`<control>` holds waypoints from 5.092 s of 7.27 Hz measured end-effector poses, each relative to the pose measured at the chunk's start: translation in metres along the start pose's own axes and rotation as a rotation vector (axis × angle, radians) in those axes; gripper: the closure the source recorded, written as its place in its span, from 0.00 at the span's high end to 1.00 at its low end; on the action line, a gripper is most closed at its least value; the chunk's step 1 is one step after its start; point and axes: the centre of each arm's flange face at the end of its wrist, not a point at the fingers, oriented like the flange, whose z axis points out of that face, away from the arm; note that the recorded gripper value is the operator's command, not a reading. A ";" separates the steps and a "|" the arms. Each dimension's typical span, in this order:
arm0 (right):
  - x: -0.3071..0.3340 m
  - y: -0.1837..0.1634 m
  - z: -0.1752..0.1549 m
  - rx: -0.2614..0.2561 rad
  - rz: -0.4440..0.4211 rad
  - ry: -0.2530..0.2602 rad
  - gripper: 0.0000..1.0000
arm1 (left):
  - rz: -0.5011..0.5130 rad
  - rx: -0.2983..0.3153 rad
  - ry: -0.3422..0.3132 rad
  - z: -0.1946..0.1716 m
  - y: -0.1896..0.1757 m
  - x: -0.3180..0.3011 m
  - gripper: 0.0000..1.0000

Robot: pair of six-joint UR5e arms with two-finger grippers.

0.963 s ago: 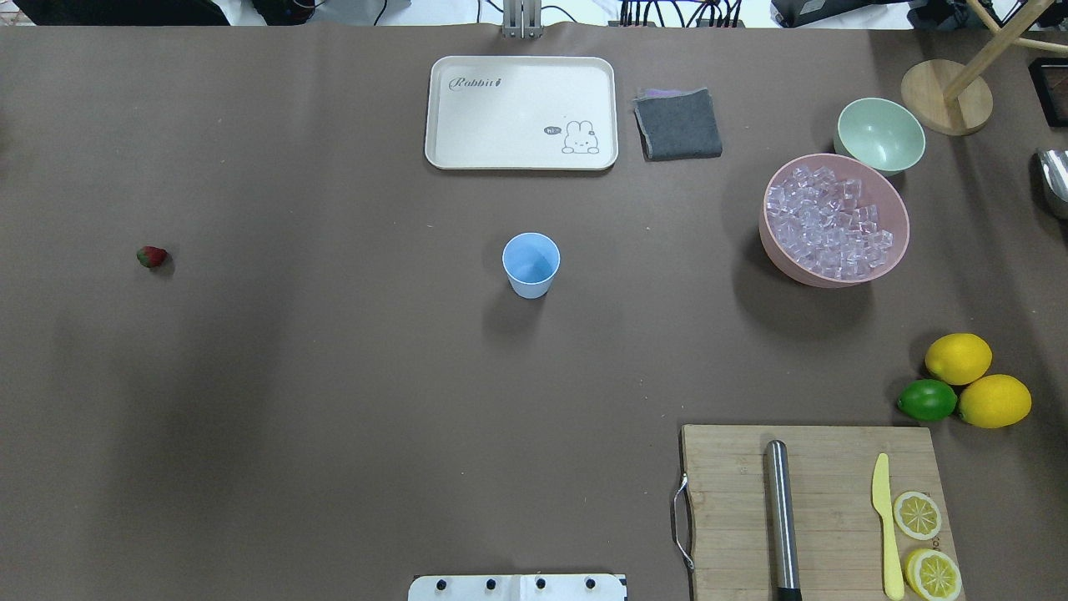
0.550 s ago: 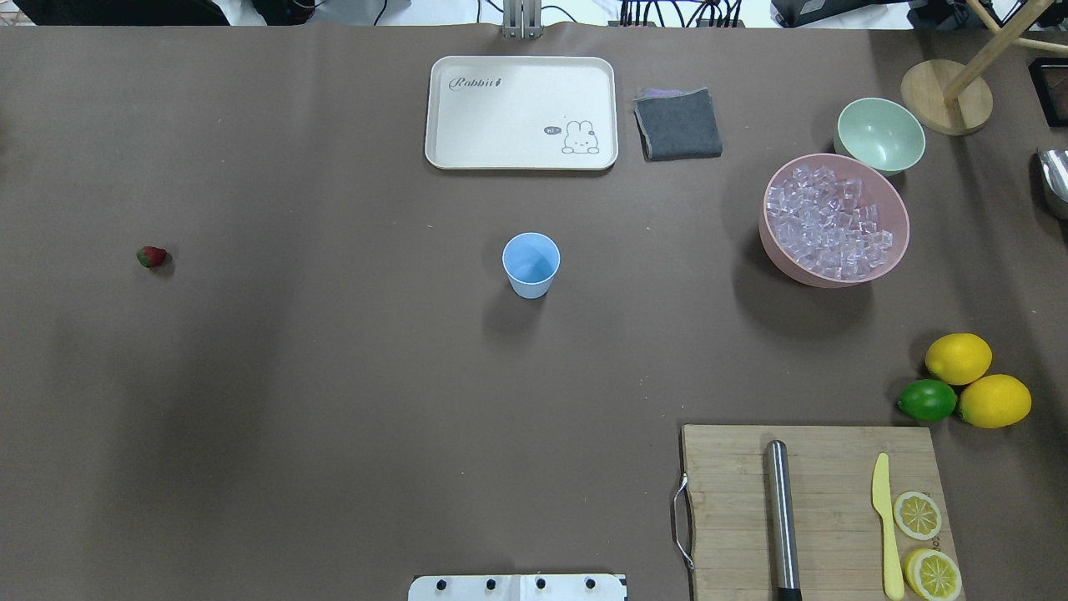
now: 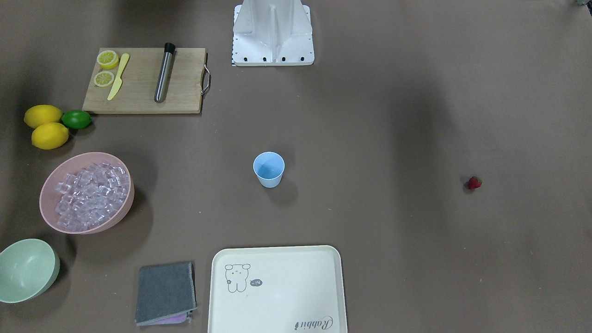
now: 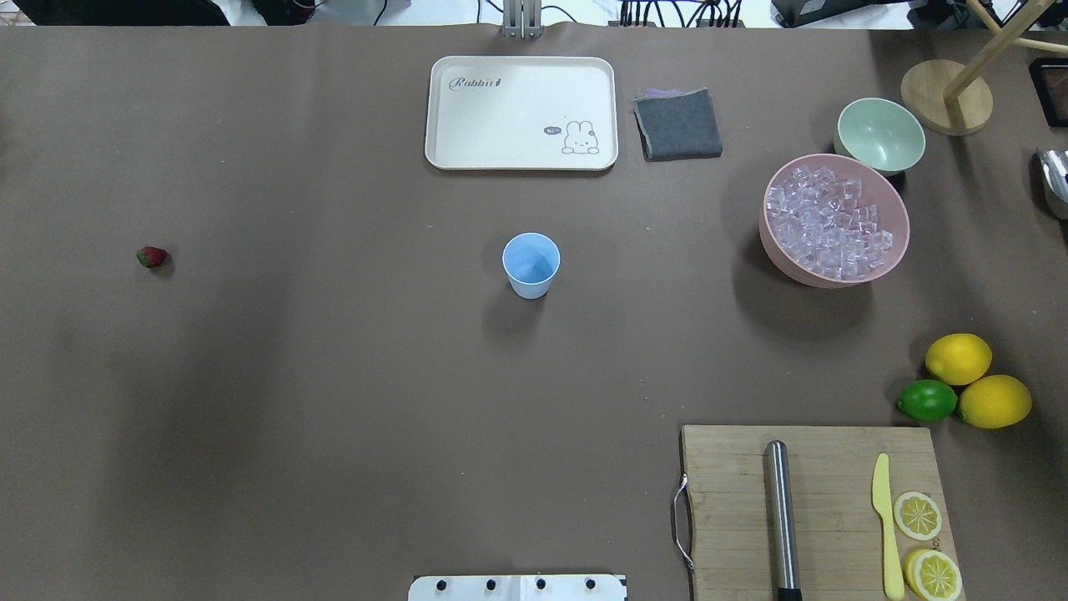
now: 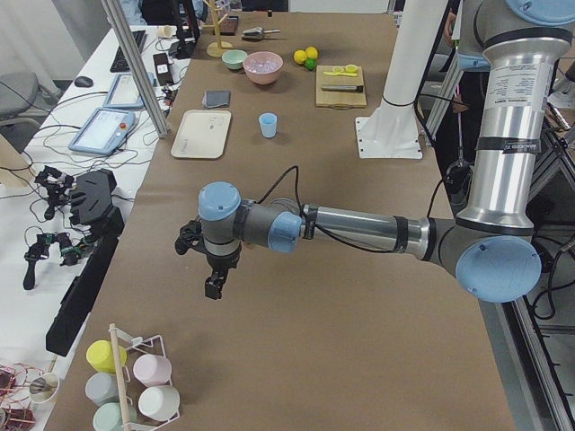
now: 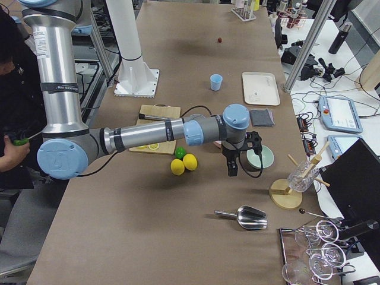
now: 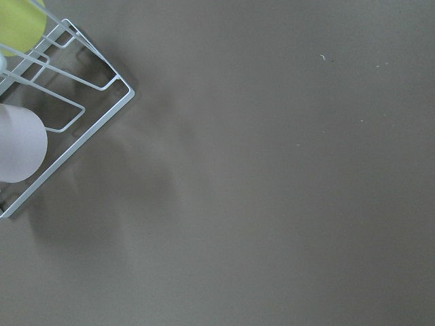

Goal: Put ice and strawberries in cup
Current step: 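Move the right gripper over the pink bowl of ice cubes, then lower the right gripper into the bowl and grasp an ice cube, then lift the ice cube and carry it over the light-blue cup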

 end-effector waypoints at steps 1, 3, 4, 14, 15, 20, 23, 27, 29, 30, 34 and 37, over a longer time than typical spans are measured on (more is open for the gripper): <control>-0.038 -0.016 0.006 -0.002 0.017 -0.019 0.98 | -0.001 -0.001 0.000 0.000 -0.001 0.000 0.98; -0.108 -0.036 0.021 -0.021 0.026 -0.051 0.98 | -0.002 -0.003 0.000 0.000 -0.001 0.000 0.98; -0.139 -0.042 0.029 -0.031 0.014 -0.062 0.98 | -0.003 -0.004 0.000 0.001 -0.001 -0.001 0.98; -0.213 -0.051 0.133 -0.062 -0.073 -0.088 0.89 | -0.002 -0.004 -0.001 0.001 -0.008 -0.002 0.98; -0.216 -0.049 0.137 -0.069 -0.076 -0.088 0.89 | -0.001 -0.003 -0.002 0.001 -0.009 -0.001 0.98; -0.222 -0.048 0.145 -0.082 -0.081 -0.087 0.88 | -0.002 -0.003 -0.003 0.002 -0.020 -0.004 0.98; -0.223 -0.049 0.150 -0.089 -0.081 -0.085 0.88 | -0.002 -0.003 -0.003 0.002 -0.022 -0.004 0.98; -0.224 -0.046 0.158 -0.103 -0.080 -0.082 0.50 | 0.002 0.000 -0.003 0.001 -0.026 -0.002 0.98; -0.225 -0.044 0.160 -0.108 -0.088 -0.082 0.07 | 0.002 0.001 -0.003 0.000 -0.027 -0.002 0.98; -0.225 -0.044 0.160 -0.108 -0.094 -0.083 0.00 | 0.002 0.003 -0.004 -0.001 -0.027 -0.002 0.98; -0.226 -0.047 0.149 -0.102 -0.098 -0.110 0.00 | 0.006 0.006 -0.004 -0.002 -0.030 -0.001 0.98; -0.223 -0.054 0.118 -0.081 -0.094 -0.159 0.00 | 0.008 0.008 -0.004 -0.003 -0.031 -0.001 0.98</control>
